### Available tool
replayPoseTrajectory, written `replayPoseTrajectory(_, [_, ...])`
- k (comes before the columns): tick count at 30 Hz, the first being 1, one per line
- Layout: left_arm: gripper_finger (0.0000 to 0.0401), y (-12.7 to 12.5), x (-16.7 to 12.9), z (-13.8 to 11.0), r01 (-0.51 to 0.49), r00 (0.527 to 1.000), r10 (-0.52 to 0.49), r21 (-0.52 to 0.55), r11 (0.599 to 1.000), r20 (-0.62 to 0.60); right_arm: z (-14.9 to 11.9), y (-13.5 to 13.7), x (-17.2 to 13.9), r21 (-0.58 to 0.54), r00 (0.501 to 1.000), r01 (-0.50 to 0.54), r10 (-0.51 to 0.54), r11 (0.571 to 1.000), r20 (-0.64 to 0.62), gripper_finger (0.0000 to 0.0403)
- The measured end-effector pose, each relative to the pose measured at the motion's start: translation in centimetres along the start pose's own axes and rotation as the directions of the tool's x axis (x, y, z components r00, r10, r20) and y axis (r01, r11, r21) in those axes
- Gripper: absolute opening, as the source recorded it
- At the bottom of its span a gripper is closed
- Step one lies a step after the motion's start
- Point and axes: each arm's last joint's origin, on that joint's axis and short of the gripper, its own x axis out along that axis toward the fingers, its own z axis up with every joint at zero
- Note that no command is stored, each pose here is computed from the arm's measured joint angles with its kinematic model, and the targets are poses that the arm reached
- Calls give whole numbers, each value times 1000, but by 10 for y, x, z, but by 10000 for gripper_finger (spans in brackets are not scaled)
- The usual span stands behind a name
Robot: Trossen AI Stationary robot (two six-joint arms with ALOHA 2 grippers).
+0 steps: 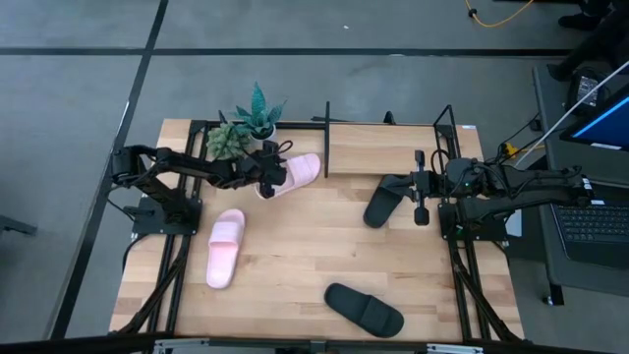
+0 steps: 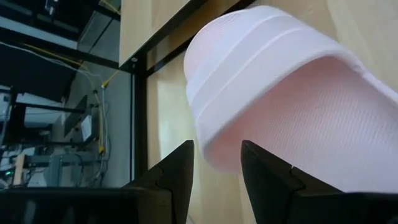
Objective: Pick and place slides into the shelf
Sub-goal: Put the top pink slide on the shelf
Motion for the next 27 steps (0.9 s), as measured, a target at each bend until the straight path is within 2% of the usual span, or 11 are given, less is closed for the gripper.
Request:
replayPoseTrajectory(6, [126,5,2,-4,-18,1000,18,-16,1000,-7,0,0,0,0,1000,0,0,1000,0,19])
replayPoseTrajectory(11, [126,9,3,-5,10,999,-8,-35,999,51,0,0,0,0,1000,0,0,1000,0,19])
replayPoseTrajectory(19, [126,10,7,-8,9,998,-6,-46,999,56,0,0,0,0,1000,0,0,1000,1,19])
replayPoseTrajectory(23, [126,2,17,-12,41,999,-40,-6,999,28,0,0,0,0,1000,0,0,1000,1,19])
replayPoseTrajectory(27, [126,-1,25,-13,-6,1000,6,15,1000,10,0,0,0,1,1000,0,0,1000,1,19])
